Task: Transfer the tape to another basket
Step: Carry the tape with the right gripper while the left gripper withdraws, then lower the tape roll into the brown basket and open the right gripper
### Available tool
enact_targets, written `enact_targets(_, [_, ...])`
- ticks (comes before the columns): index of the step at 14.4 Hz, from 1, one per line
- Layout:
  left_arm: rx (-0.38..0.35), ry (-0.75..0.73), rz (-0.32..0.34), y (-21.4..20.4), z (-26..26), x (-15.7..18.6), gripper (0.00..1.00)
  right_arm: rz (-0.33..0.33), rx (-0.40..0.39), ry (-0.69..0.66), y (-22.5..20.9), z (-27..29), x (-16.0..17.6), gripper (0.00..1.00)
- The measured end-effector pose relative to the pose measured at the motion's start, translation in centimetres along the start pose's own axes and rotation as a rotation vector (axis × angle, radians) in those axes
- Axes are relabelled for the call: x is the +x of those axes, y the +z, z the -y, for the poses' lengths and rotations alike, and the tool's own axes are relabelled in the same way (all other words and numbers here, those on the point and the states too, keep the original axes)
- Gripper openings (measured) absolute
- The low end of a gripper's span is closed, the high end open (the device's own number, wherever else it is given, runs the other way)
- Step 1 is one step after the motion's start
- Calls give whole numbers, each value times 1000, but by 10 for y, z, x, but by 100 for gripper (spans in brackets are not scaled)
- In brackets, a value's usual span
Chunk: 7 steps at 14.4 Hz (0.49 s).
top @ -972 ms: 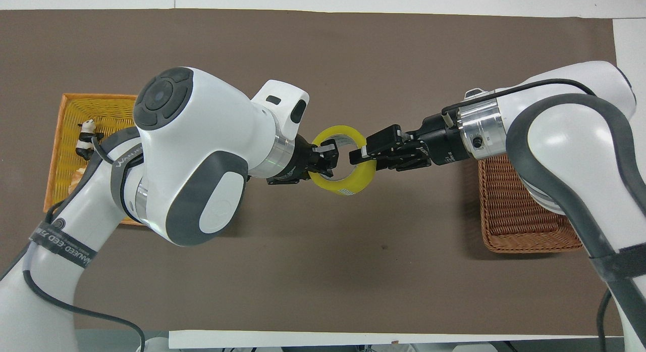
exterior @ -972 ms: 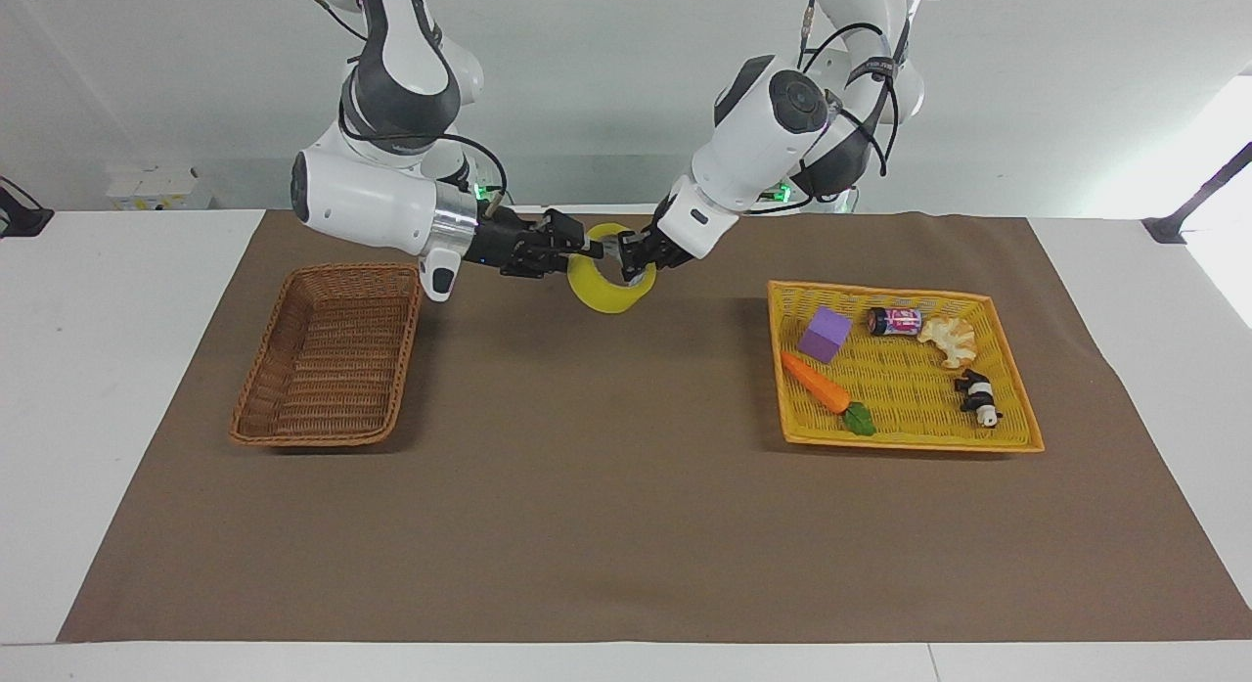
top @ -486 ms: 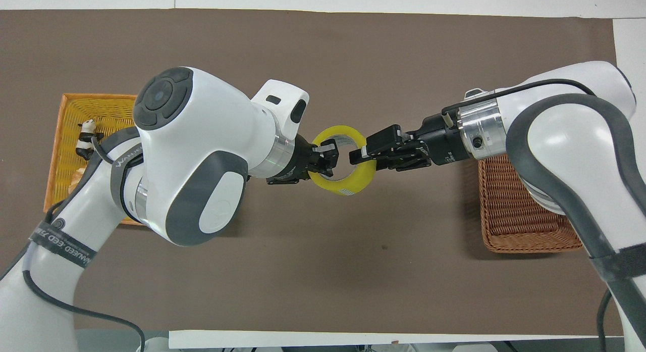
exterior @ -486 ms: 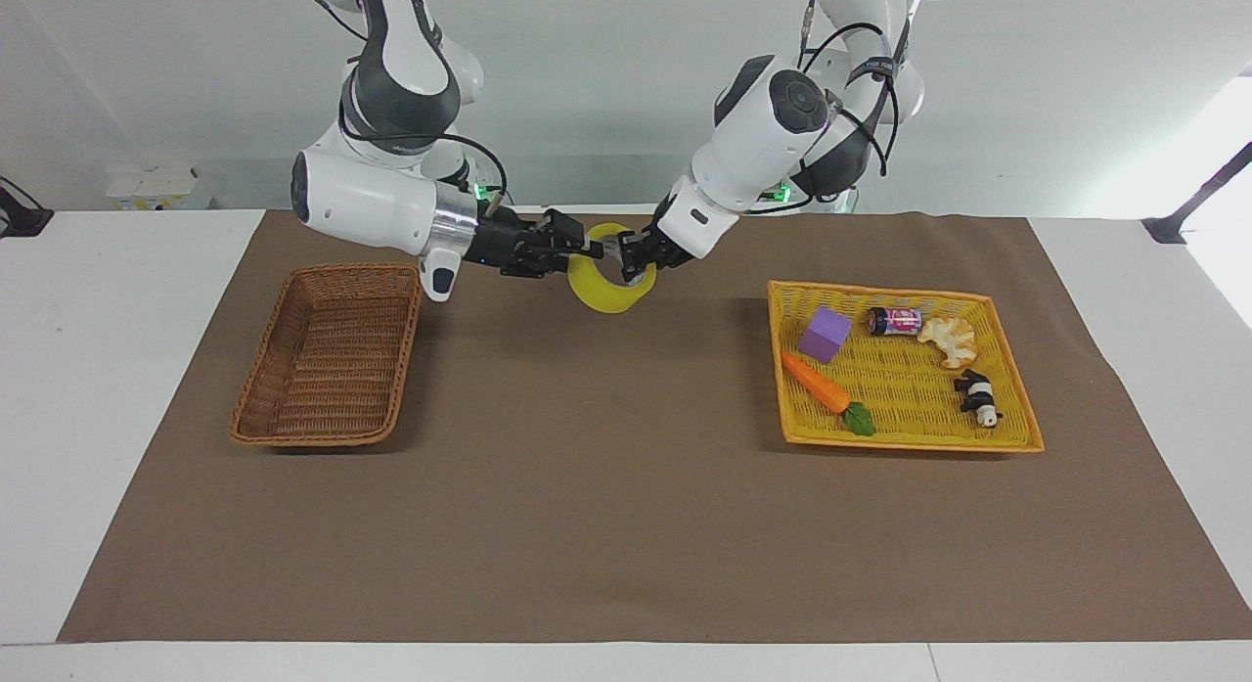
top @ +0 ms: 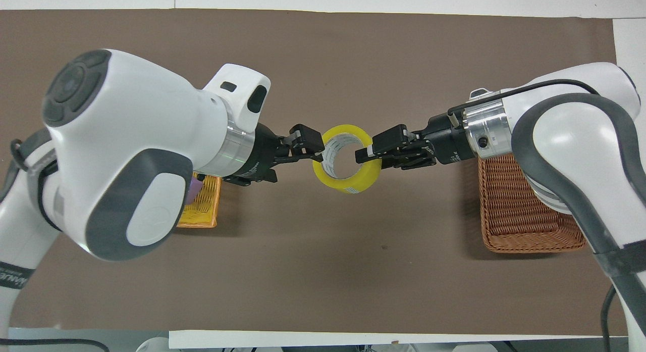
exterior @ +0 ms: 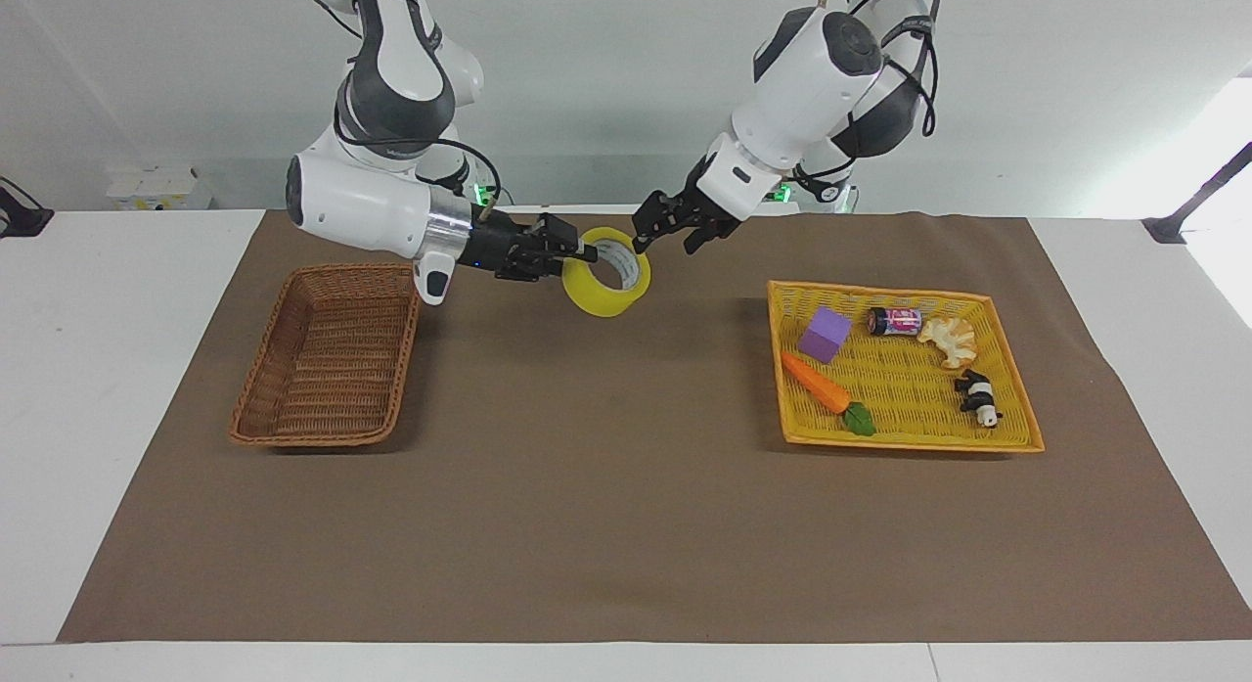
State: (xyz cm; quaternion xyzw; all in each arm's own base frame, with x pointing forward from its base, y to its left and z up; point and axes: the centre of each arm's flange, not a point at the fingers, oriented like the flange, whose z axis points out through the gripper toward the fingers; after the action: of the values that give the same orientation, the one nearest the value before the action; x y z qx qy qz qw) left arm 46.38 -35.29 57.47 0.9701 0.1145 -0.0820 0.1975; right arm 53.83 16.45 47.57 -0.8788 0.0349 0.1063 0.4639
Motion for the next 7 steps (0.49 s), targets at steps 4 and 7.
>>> enact_targets(4, [93, -54, -79, -40, 74, 63, 99, -20, -64, -48, -63, -47, 3, 54])
enact_targets(7, [197, 47, -132, -59, 127, 100, 99, -21, -141, -92, -129, -100, -9, 54])
